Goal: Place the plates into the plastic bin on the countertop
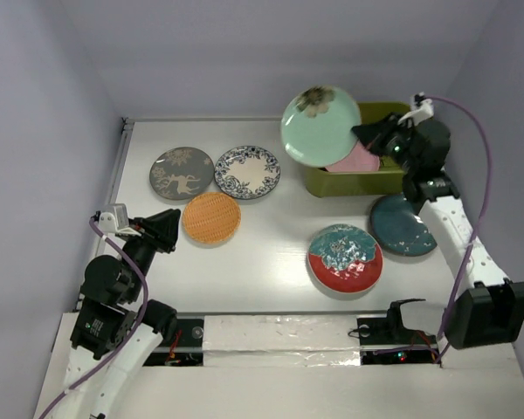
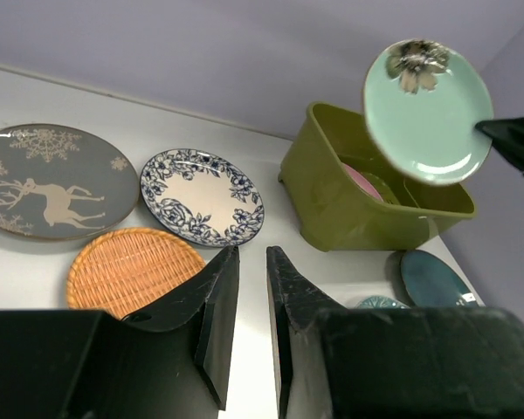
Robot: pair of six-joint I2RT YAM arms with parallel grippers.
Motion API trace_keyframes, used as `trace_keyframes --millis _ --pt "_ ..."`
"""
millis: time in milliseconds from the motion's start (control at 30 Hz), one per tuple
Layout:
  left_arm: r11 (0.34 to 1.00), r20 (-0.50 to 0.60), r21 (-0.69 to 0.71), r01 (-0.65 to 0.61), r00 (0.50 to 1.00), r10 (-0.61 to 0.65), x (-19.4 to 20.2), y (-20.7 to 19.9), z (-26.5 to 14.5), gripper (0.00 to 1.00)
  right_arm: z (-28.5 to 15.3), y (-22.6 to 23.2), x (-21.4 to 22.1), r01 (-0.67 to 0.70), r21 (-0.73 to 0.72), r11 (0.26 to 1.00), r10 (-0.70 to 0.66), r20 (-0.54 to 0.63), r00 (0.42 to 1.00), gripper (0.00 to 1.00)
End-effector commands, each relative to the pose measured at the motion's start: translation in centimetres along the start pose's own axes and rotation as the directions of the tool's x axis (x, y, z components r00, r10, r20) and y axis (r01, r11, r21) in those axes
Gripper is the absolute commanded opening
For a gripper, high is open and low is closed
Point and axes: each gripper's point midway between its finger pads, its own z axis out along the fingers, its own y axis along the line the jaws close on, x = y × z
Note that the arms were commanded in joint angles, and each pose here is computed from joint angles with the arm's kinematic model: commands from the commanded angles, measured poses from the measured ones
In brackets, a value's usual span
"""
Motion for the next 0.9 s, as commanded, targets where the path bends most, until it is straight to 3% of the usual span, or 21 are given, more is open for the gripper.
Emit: trace_keyframes --millis 0,67,300,867 --pt "1.0 0.046 0.027 0.004 0.999 -0.006 -1.1 -0.6 -0.2 0.17 0.3 -1.6 -7.9 -0.028 0.045 0.999 0.019 0.187 0.982 0.0" --pt "1.0 0.047 0.029 0.004 0.999 -0.006 -1.1 -0.6 -0.2 0.17 0.0 -4.0 -10.4 -0.032 0.12 0.992 0.003 0.232 0.973 0.0" --pt "0.999 0.046 0.041 0.004 0.999 -0.006 -1.1 -0.8 -0.3 0.18 1.7 -11.7 -11.6 -0.039 0.328 0.944 -0.021 0.179 0.984 0.0" --pt "0.999 0.065 0.049 0.005 0.998 -0.008 -1.5 -0.9 -0.6 0.19 4.1 -24.5 -3.0 -0.012 0.582 0.813 0.057 -0.059 0.997 0.0"
